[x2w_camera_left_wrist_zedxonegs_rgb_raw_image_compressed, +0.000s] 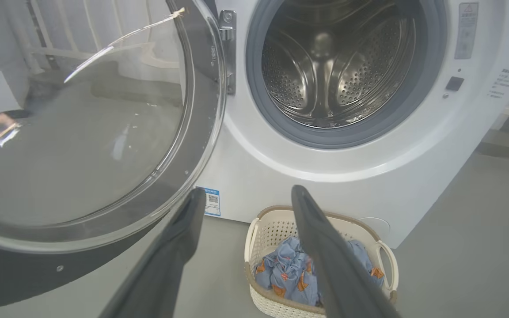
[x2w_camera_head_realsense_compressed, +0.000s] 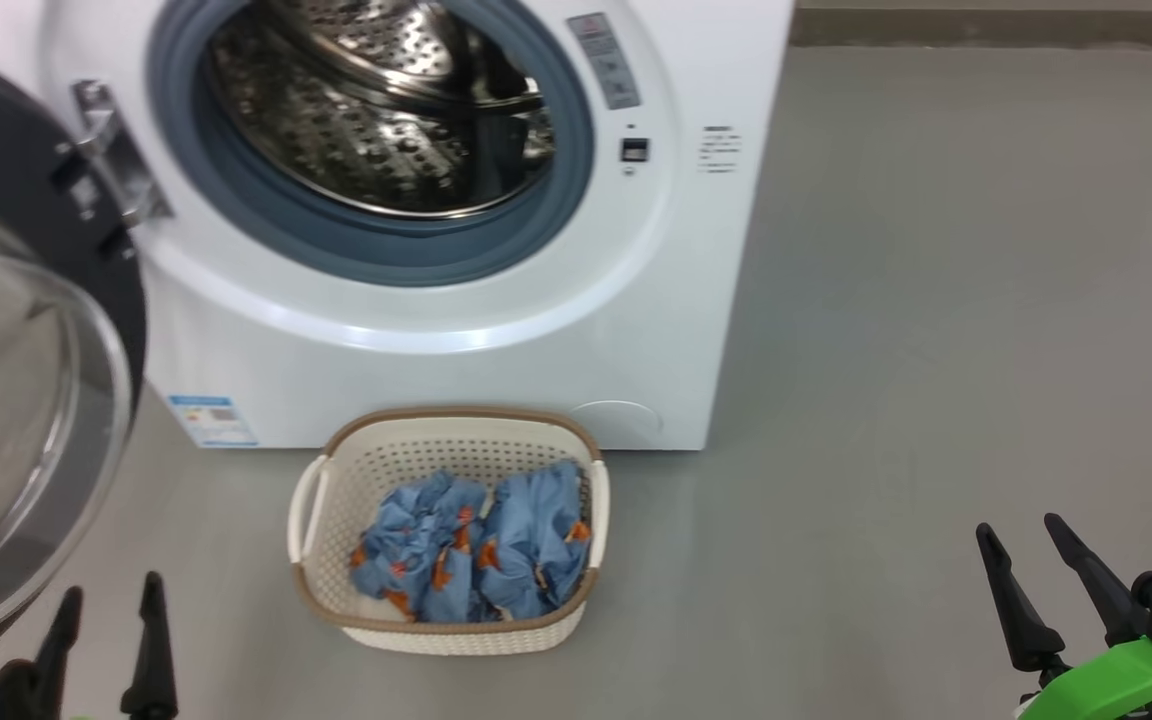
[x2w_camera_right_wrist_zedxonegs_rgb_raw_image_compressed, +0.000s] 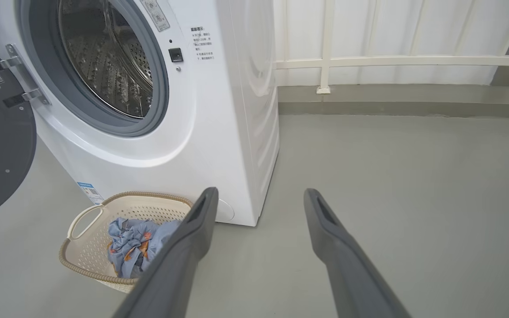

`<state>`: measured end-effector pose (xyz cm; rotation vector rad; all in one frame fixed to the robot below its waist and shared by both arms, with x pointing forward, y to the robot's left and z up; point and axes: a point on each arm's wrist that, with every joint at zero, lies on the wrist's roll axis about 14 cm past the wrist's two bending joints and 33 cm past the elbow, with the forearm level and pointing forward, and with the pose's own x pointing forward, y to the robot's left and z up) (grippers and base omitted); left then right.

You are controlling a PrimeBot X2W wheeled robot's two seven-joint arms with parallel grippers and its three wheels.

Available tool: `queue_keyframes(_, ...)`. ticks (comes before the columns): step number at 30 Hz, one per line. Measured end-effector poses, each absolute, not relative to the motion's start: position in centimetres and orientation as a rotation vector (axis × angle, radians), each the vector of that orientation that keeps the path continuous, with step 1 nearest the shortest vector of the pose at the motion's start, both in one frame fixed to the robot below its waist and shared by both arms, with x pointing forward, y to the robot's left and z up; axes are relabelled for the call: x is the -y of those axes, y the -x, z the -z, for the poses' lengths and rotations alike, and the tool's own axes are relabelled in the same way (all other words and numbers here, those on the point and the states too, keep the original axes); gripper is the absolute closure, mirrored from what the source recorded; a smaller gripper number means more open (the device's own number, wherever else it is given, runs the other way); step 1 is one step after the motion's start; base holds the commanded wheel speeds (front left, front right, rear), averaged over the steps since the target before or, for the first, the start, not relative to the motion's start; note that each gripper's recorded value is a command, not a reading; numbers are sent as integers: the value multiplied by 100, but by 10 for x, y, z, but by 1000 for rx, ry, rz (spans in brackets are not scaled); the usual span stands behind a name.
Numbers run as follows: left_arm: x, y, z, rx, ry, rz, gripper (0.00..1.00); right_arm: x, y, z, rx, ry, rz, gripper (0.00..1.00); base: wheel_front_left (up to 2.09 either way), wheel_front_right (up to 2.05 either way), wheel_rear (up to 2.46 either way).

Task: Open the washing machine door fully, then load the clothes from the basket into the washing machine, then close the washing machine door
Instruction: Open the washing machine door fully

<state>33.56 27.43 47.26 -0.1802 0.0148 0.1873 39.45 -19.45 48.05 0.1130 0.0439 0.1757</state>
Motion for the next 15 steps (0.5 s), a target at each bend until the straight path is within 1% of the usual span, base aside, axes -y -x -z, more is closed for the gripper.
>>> queue_keyframes(8, -226, -358, -475, -20, 193, -20, 0, 224, -378, -482, -35, -115, -89, 0, 0, 0, 0)
queue_keyframes(15, -201, -372, -484, 0, 223, 64, 0, 244, -365, -484, -27, -115, -27, 0, 0, 0, 0)
